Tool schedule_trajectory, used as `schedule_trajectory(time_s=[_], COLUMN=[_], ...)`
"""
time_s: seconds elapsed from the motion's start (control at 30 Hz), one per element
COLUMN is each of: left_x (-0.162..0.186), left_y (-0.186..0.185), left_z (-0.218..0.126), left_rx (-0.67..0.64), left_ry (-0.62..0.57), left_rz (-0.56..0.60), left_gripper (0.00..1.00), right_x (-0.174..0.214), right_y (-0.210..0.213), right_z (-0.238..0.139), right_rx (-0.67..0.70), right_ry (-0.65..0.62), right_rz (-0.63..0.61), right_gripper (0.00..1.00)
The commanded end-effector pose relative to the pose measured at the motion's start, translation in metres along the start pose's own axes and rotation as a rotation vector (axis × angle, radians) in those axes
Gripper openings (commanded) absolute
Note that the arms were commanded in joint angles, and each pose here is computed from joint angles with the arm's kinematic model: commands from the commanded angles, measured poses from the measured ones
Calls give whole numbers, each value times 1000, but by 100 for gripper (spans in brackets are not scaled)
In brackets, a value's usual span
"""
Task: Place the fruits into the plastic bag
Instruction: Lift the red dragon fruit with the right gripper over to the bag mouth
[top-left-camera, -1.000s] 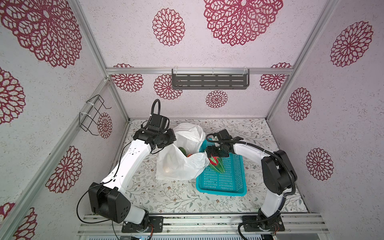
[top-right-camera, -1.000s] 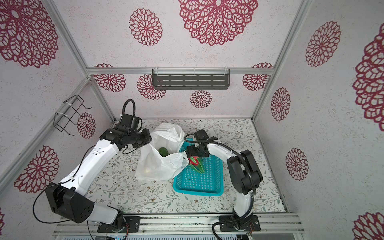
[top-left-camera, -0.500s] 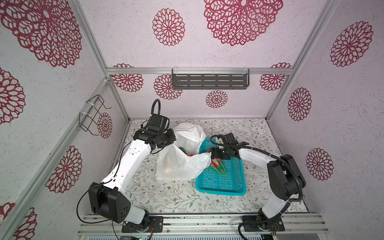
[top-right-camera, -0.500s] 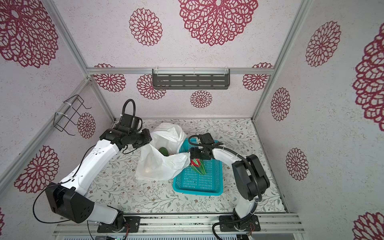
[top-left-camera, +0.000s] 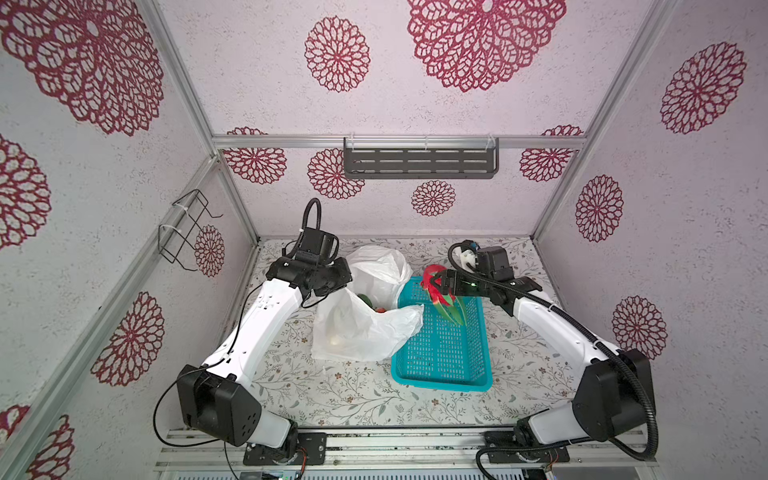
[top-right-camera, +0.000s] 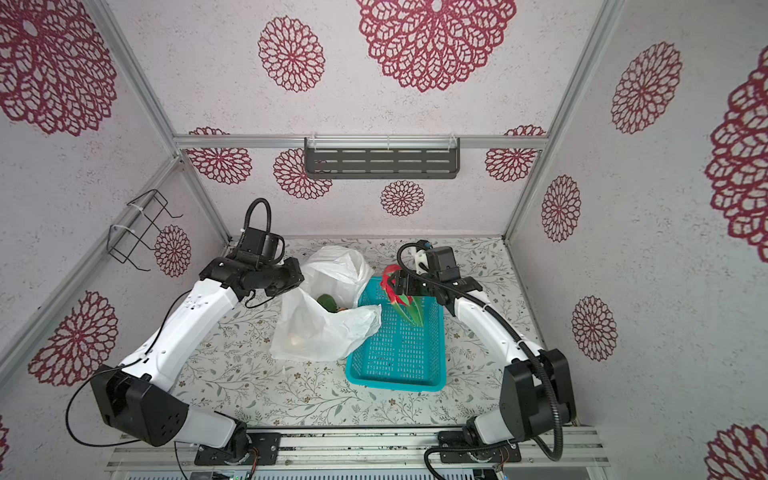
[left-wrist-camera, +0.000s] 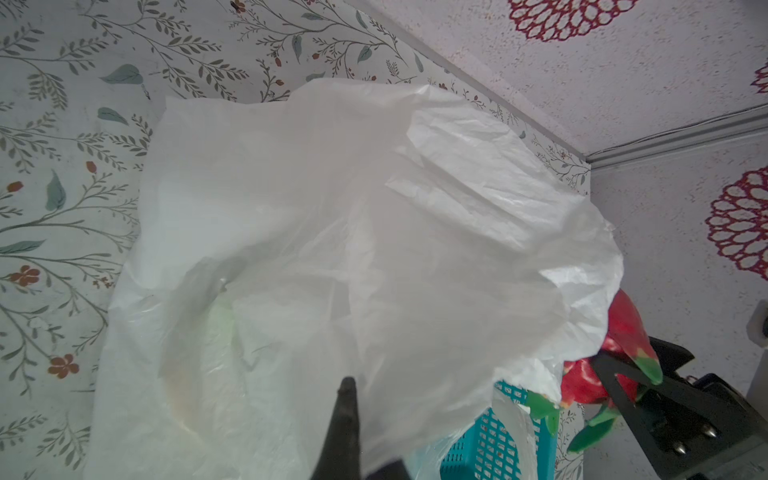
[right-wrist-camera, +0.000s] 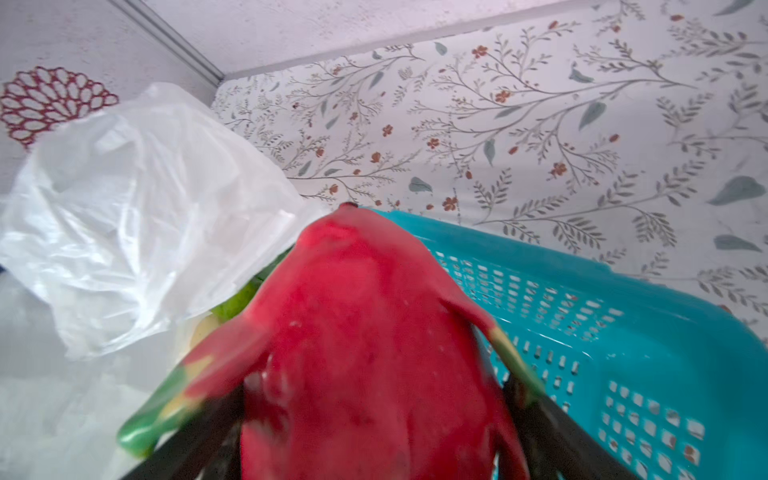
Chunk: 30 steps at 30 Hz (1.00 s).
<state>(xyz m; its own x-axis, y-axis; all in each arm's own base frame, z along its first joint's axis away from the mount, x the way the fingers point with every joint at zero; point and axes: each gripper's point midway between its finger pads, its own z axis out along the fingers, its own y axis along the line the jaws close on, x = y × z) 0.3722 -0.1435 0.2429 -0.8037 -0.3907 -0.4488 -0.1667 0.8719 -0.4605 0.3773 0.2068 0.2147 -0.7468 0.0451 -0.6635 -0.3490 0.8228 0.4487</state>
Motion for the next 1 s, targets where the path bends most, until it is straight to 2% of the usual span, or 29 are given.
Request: schedule_trajectory(time_s=[0.0,0.27,0.53,0.67,0.97], left_x=[-6,-5,-5,-3,3], left_y=[-6,-6,-10,-10,-11], left_z=[-8,-8,-8,-8,-18], left_rx=[26,30,37,37,43], left_ry=[-23,-22,-18,-15,-23], left_rz=[-2,-6,-1,0,7], left_gripper=[0,0,0,0,0], right_x=[-8,40,59,39,-29], right_y=[46,106,146,159,159], right_z=[0,0,4,18,60], right_rx=[-162,-334,-425,-429,-293], right_ry=[7,144,228,181,73], right_rz=[-103,-207,-295,-315,-400], right_gripper=[18,19,20,20,20])
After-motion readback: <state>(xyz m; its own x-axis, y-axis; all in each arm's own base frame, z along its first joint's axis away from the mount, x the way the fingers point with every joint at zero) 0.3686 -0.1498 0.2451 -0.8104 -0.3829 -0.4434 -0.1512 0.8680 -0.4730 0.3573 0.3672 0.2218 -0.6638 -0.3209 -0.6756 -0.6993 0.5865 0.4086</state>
